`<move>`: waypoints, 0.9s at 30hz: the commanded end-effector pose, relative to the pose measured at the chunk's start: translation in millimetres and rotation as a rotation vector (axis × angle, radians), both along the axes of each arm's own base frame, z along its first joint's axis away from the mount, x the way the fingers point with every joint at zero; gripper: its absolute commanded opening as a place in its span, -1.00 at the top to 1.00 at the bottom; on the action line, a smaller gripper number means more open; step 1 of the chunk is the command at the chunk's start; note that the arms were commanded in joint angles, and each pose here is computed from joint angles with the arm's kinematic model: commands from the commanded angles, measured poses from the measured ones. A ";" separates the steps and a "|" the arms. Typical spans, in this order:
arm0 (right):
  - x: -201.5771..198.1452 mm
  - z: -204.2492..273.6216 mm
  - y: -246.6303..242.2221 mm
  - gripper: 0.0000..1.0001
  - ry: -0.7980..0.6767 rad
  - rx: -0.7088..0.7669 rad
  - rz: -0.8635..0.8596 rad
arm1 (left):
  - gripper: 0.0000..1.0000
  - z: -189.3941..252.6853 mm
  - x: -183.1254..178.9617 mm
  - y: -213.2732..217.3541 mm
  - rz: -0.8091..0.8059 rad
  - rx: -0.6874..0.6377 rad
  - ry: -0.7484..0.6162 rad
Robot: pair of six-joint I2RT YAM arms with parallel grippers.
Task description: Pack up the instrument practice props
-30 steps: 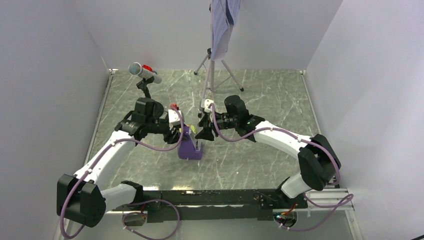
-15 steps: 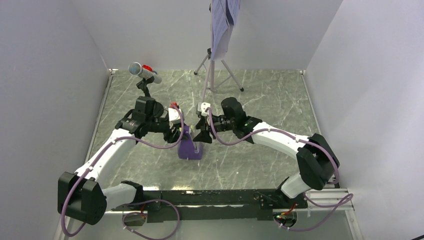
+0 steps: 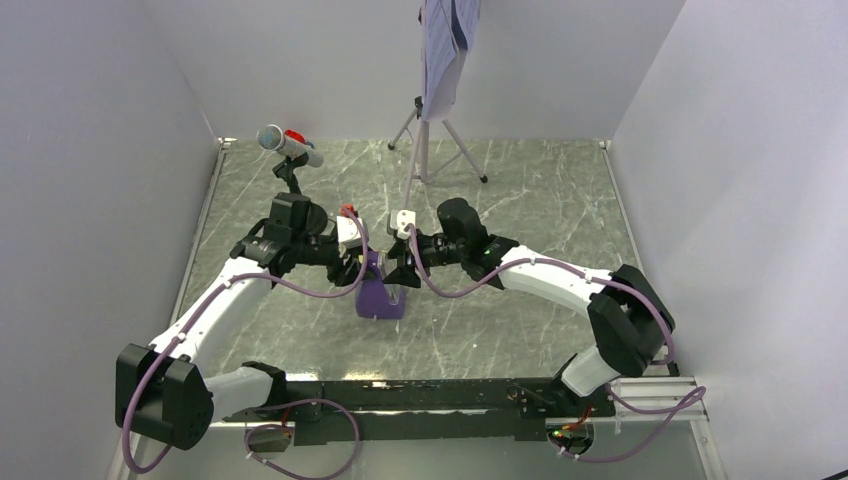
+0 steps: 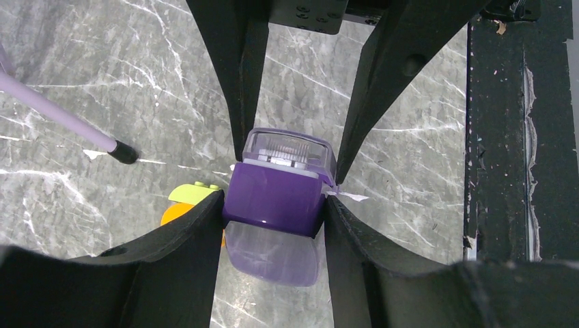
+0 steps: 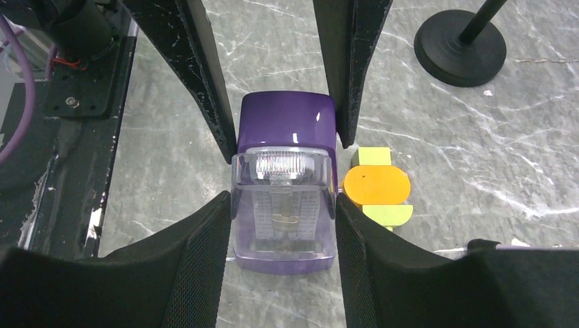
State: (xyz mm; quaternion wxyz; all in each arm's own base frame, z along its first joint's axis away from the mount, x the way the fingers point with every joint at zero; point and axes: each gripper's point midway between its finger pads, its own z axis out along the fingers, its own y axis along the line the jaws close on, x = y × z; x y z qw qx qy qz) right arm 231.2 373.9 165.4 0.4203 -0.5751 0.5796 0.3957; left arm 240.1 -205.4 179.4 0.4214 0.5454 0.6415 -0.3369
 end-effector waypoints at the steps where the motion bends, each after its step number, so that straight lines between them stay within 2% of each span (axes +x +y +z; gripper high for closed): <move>1: 10.8 7.9 7.3 1.00 -0.072 0.036 -0.002 | 0.99 -38.0 -3.8 17.6 0.060 0.114 0.106; 11: 11.3 -32.5 4.7 1.00 -0.043 -0.013 -0.024 | 0.96 -43.0 -7.3 20.2 0.054 0.127 0.093; 17: 16.4 -40.9 9.9 1.00 -0.026 -0.029 -0.030 | 0.98 -45.7 -12.9 20.0 0.023 0.130 0.082; 27: 18.8 -69.4 26.0 1.00 -0.023 -0.103 -0.027 | 0.99 -42.8 -24.7 -3.7 -0.066 0.069 0.112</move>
